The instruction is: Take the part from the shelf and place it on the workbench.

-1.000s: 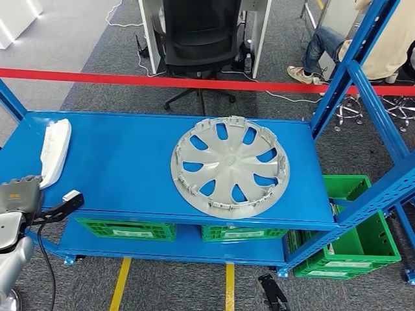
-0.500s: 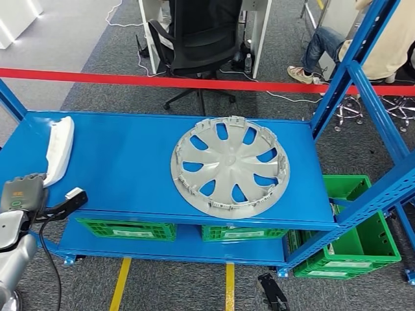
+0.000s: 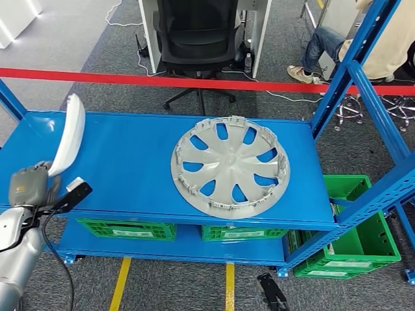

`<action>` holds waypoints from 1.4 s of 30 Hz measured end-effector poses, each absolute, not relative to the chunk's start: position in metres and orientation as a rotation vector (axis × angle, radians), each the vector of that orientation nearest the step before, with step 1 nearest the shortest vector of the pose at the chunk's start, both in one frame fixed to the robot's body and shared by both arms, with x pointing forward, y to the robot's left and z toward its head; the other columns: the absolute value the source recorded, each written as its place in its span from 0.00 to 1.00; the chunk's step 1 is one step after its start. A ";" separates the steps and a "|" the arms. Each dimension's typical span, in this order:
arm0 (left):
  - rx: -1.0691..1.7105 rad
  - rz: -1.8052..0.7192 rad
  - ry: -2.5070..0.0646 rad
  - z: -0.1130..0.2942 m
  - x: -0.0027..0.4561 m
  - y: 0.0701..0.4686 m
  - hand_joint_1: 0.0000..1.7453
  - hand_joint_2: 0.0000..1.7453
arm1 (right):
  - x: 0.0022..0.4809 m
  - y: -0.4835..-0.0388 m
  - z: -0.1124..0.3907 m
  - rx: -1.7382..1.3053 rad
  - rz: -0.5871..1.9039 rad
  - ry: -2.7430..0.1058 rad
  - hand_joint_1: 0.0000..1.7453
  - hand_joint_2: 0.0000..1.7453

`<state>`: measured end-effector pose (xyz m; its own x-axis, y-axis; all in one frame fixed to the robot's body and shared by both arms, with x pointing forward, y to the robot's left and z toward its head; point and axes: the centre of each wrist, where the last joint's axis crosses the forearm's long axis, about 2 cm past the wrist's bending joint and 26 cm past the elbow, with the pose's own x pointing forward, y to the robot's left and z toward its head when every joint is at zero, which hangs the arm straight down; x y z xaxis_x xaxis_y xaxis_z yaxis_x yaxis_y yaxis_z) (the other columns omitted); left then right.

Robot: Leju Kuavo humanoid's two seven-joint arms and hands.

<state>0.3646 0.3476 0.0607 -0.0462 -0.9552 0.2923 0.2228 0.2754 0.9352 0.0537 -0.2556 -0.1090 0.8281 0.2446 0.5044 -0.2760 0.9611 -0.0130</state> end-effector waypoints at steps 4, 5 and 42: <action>0.759 -1.016 -1.414 0.073 0.371 0.331 1.00 1.00 | 0.053 -0.254 -0.109 0.063 0.279 -0.529 0.00 1.00; 0.744 -0.967 -1.483 0.077 0.372 0.326 1.00 1.00 | 0.053 -0.254 -0.109 0.062 0.279 -0.530 0.00 1.00; -0.599 -0.005 -2.453 0.190 0.232 0.164 1.00 1.00 | 0.049 -0.242 -0.108 0.018 0.199 -0.506 0.00 1.00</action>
